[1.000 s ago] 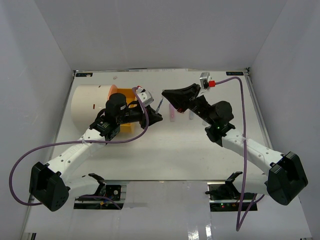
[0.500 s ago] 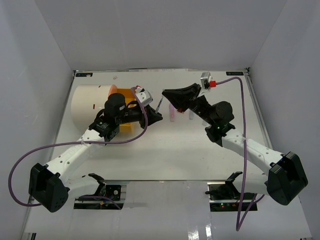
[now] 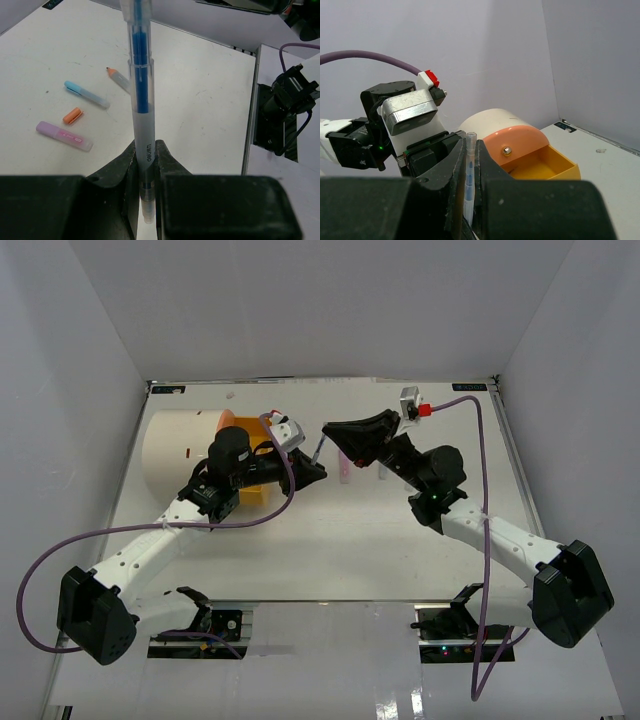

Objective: Sort the stationery into containers
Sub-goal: Close the pen cap on the pen.

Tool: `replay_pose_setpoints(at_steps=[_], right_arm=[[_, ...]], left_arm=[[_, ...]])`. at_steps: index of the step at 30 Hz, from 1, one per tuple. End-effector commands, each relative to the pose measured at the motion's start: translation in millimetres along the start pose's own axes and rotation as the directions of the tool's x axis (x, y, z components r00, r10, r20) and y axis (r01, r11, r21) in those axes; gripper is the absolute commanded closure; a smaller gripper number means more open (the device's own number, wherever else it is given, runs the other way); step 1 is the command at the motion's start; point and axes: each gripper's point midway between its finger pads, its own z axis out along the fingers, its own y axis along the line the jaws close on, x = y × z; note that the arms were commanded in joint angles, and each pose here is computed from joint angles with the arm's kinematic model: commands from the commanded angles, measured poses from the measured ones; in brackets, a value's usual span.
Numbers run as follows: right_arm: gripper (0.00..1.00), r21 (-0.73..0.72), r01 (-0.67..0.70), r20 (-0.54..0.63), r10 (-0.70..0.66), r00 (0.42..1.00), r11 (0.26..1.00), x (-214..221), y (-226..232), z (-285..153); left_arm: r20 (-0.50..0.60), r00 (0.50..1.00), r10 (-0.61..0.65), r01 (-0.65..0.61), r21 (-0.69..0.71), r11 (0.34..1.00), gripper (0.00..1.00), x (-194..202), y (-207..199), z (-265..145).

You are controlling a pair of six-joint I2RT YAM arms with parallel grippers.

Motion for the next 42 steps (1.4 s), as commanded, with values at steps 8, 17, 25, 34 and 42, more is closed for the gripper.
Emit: replay_pose_setpoints(at_steps=[8, 17, 25, 34, 42], right_arm=[[0.92, -0.055, 0.002, 0.044, 0.001, 0.999, 0.998, -4, 12, -2], [0.82, -0.059, 0.009, 0.052, -0.006, 0.999, 0.998, -7, 14, -4], [0.55, -0.041, 0.044, 0.040, -0.042, 0.998, 0.998, -13, 17, -10], [0.11, 0.077, 0.129, -0.068, -0.124, 0.990, 0.989, -16, 5, -19], [0.10, 0.188, 0.192, -0.194, -0.155, 0.969, 0.963, -20, -12, -22]], left_arm=[[0.129, 0.992, -0.001, -0.009, 0.078, 0.997, 1.00, -32, -18, 0], [0.191, 0.979, 0.067, -0.082, 0.072, 0.994, 1.00, -55, -16, 1], [0.186, 0.980, 0.070, -0.083, 0.066, 0.994, 1.00, -52, -14, 3], [0.153, 0.985, 0.081, -0.091, 0.056, 0.994, 1.00, -41, -12, 2], [0.089, 0.991, 0.098, -0.101, 0.026, 0.995, 1.00, -22, -5, 1]])
